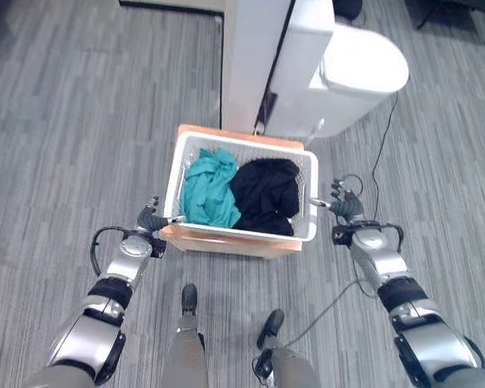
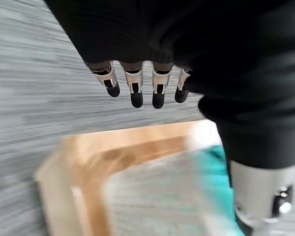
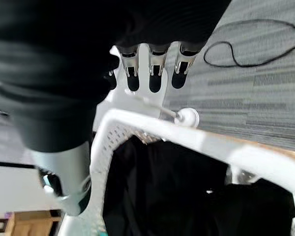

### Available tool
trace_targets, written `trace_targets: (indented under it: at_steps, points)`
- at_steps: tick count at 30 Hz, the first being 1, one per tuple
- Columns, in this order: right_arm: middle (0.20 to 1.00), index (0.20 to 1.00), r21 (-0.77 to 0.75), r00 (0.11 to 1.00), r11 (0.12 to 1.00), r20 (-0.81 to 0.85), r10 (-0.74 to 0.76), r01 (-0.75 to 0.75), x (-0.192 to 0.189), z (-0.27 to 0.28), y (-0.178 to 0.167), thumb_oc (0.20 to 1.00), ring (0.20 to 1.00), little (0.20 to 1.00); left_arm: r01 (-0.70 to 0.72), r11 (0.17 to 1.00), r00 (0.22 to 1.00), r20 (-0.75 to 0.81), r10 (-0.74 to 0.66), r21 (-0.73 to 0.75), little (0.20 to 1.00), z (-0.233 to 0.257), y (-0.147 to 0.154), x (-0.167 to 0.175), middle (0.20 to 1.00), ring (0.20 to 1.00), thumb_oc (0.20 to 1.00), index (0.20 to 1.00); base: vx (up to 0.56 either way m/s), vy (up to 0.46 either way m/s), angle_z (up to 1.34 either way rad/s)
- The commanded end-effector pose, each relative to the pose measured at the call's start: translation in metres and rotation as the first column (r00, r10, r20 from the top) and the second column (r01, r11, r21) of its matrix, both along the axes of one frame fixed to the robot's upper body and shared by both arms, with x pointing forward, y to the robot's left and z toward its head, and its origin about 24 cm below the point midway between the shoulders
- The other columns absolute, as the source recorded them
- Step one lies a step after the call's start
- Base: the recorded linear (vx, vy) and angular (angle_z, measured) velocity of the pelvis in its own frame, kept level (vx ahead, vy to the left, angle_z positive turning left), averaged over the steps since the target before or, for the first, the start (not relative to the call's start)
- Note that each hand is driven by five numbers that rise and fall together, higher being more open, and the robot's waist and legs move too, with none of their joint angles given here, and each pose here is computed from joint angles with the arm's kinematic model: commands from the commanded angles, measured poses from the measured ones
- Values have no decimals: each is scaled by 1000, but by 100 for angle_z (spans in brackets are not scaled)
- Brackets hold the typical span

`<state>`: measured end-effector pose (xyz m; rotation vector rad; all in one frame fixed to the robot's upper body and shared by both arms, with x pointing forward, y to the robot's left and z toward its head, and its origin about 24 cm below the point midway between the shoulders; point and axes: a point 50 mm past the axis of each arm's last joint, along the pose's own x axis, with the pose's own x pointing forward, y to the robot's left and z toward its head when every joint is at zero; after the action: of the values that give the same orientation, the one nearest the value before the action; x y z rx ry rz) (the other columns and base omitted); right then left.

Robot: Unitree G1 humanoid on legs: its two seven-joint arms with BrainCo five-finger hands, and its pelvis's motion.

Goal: Grab the laundry basket,head to the washer,open it,put in the laundry and shut it.

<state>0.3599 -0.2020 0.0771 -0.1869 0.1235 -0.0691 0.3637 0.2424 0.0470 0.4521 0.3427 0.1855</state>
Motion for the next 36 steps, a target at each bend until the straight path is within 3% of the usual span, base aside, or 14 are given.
trace_targets:
  at_steps: [1,10,19,28,36]
  points:
    - [1000,1000,6,992,1000,127,-3,2,11,31,2,1000,1000,1000,-33,999,988,152,27,35,1000,54,-10,30,1000,1000,1000,1000,-49,-30,1]
    - [1000,1000,12,991,997,107,-79,78,11,27,-17,1000,1000,1000,50,994,946,314,-78,95,1000,113,-39,51,1000,1000,1000,1000,-10,-6,2]
    - [1000,1000,-1,990,995,98,-102,102,6,24,-31,1000,1000,1000,111,970,919,348,-183,215,1000,129,-45,49,1000,1000,1000,1000,0,0,0]
    - [1000,1000,-9,986,998,151,-63,66,25,54,-14,1000,1000,1000,11,952,958,269,-98,306,1000,141,-34,59,1000,1000,1000,1000,-7,1,-6]
    - [1000,1000,22,980,999,194,-49,46,31,67,-1,1000,1000,1000,-52,954,961,275,-33,295,1000,158,-27,62,1000,1000,1000,1000,8,-2,-1]
